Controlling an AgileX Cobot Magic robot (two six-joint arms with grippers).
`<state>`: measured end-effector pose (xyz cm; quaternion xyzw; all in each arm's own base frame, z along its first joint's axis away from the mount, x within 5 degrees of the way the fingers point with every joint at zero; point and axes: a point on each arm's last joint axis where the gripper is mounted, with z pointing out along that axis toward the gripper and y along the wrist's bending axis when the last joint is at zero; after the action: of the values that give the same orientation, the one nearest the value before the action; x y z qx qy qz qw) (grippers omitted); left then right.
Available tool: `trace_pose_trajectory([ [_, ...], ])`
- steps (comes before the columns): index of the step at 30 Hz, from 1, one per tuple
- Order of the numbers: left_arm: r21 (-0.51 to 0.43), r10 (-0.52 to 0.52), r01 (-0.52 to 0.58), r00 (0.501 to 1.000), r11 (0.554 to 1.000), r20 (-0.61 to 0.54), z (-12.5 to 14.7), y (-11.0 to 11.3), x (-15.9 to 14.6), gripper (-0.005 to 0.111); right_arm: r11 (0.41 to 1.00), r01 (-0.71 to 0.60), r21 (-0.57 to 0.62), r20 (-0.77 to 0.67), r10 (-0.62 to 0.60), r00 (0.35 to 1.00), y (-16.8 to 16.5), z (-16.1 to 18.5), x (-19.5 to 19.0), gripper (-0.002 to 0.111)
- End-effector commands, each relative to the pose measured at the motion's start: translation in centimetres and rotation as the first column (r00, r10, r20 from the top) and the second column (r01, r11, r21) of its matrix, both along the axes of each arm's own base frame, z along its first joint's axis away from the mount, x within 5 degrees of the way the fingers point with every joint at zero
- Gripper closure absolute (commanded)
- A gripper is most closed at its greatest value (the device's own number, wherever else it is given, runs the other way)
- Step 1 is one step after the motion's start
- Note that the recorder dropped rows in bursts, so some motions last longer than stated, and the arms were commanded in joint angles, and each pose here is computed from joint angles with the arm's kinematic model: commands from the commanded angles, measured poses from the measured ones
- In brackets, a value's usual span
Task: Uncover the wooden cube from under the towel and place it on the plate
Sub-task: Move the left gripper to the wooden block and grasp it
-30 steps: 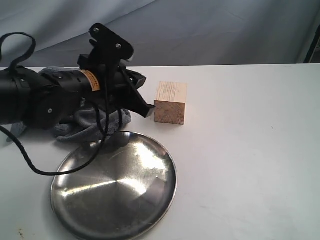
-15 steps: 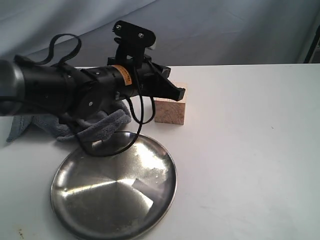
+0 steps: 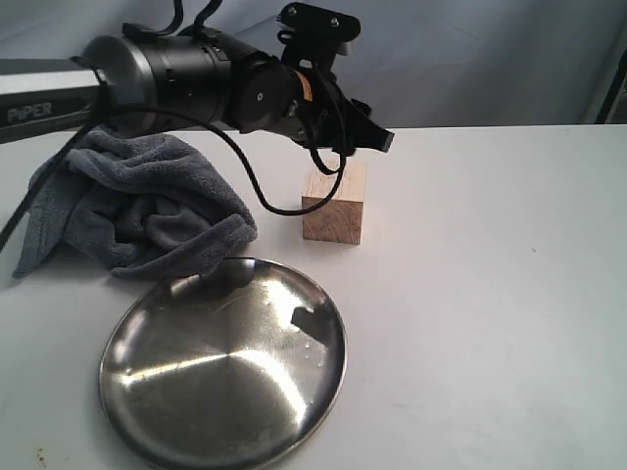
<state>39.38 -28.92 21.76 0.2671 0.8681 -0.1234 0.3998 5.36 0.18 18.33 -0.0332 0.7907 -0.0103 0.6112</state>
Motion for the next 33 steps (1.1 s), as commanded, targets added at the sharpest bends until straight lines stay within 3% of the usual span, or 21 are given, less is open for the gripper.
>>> trace_pose_trajectory([
  [1,0.027,0.011,-0.010,0.999,1.000,-0.048,-0.6,-0.8,0.9,0.003,1.000,-0.002,0.005,0.001,0.002,1.000,0.0,-0.1,0.0,0.108],
  [13,0.067,0.018,-0.013,0.996,0.998,-0.088,-2.0,-1.6,1.9,0.003,1.000,-0.002,0.005,0.001,0.002,1.000,0.0,-0.1,0.0,0.108],
  [20,0.103,0.033,-0.019,0.990,0.995,-0.141,-4.2,-2.0,2.5,0.003,1.000,-0.002,0.005,0.001,0.002,1.000,0.0,-0.1,0.0,0.108],
  [27,0.092,0.152,-0.140,0.980,0.986,-0.132,-4.4,-1.7,3.3,0.003,1.000,-0.002,0.005,0.001,0.002,1.000,0.0,-0.1,0.0,0.108],
  [33,0.142,0.167,-0.147,0.976,0.979,-0.142,-5.2,-1.4,3.3,0.004,1.000,-0.002,0.005,0.001,0.002,1.000,0.0,-0.1,0.0,0.108],
])
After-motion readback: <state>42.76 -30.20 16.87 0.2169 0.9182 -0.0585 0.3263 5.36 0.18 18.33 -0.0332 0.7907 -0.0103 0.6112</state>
